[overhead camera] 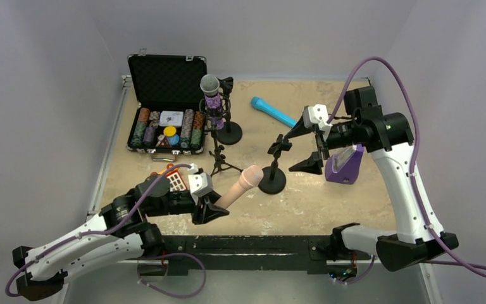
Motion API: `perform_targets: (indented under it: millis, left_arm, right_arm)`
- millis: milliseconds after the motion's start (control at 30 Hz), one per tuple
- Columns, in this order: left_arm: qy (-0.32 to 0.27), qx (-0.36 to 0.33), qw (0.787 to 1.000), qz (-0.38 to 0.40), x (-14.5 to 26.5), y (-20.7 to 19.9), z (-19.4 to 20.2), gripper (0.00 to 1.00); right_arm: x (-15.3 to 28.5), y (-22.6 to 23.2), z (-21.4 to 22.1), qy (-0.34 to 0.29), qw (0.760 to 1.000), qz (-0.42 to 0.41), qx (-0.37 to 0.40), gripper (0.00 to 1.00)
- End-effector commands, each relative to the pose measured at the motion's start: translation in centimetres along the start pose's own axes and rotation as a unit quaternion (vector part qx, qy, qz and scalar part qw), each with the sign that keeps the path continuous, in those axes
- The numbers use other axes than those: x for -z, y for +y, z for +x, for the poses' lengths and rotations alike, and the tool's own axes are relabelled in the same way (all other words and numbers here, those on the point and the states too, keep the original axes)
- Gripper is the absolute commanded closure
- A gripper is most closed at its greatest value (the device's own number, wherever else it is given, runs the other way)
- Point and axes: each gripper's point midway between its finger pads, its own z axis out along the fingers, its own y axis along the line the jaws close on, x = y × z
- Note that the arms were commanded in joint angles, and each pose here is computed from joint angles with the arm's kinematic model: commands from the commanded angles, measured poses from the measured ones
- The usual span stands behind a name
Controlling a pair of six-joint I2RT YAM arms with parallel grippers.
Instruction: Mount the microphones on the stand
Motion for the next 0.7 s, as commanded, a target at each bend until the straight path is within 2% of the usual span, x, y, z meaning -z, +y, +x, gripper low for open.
perform_targets:
  millis: [0, 233, 667]
  left_arm:
    - [-0.01, -0.028, 0.999, -0.036, 1.1, 1.2, 0.0, 1.0]
    - [-0.029, -0.035, 0.997, -0.055, 2.0, 1.7, -0.3, 1.0]
    - [-0.043, -0.044, 0.996, -0.071, 3.2, 1.9, -0.7, 1.0]
  right_arm:
    - [0.1, -0.8, 1.7, 0.027, 0.998, -0.001, 0.054, 0.05]
    - [-0.2, -3.0, 4.0, 0.066, 0.991, -0.006, 0.113, 0.04]
    - [-2.5, -4.7, 4.2, 0.082, 0.989, -0.071, 0.105, 0.06]
